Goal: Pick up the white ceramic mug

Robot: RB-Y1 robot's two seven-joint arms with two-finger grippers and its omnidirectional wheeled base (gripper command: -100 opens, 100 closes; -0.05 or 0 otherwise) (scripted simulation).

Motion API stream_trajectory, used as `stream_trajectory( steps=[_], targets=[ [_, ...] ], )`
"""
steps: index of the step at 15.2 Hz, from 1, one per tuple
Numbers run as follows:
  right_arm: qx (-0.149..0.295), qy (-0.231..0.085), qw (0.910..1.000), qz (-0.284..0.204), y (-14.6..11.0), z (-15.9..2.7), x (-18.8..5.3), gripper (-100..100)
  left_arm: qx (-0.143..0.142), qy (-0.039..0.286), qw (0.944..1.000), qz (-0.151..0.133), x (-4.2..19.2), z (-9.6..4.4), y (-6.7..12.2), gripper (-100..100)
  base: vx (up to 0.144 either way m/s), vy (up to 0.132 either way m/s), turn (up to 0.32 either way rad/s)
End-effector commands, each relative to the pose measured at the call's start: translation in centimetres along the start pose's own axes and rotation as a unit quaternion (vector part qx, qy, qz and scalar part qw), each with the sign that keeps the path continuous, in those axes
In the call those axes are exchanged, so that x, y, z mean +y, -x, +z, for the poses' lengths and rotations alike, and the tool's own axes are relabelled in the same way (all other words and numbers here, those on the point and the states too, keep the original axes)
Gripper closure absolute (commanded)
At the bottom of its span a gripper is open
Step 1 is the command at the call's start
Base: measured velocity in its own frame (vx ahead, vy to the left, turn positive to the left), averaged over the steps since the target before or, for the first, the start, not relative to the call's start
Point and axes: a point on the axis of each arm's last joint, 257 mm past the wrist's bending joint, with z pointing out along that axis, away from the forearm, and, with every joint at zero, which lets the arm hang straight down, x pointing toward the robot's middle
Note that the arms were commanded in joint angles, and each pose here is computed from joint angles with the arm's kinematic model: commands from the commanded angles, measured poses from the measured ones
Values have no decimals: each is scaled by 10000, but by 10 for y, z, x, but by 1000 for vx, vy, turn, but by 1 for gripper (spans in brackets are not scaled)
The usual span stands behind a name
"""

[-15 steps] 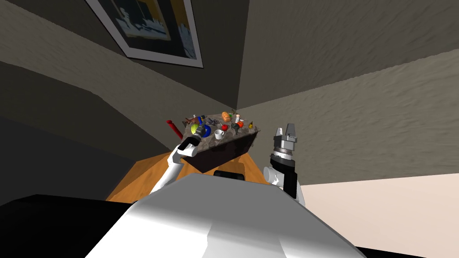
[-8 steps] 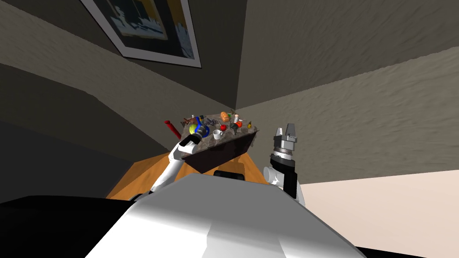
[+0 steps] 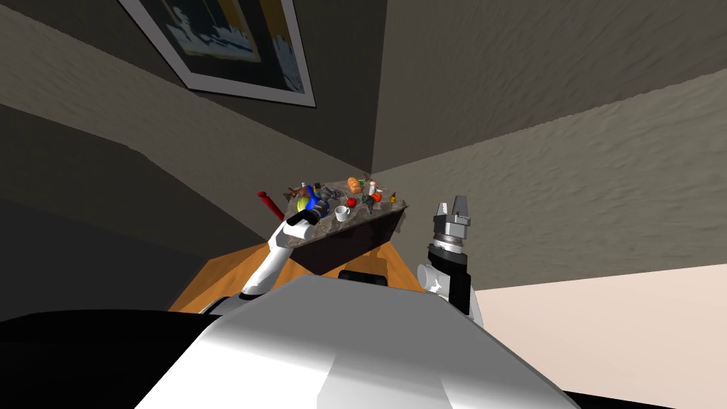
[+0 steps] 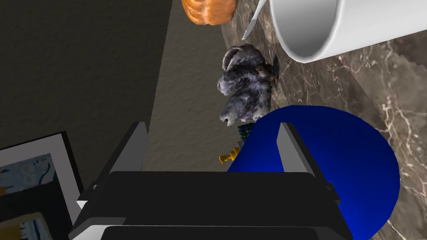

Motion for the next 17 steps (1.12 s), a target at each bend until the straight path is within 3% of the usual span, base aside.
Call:
stream_trajectory(
  steps=[1,2,9,10,17],
  targets=[
    [0,0,10000,0,0,0,0,0,21,173,9998,5,9,0,-2,-100,7,-17,2],
    [0,0,10000,0,0,0,0,0,68,291,9995,35,9,7,0,-100,8,-28,-23],
    [0,0,10000,0,0,0,0,0,156,879,9960,65,33,10,-1,-100,9,-24,-19],
    [0,0,10000,0,0,0,0,0,197,979,9950,90,33,15,1,-100,8,-20,-28],
    [0,0,10000,0,0,0,0,0,287,1586,9869,119,57,13,1,-100,12,-21,-17]
  ],
)
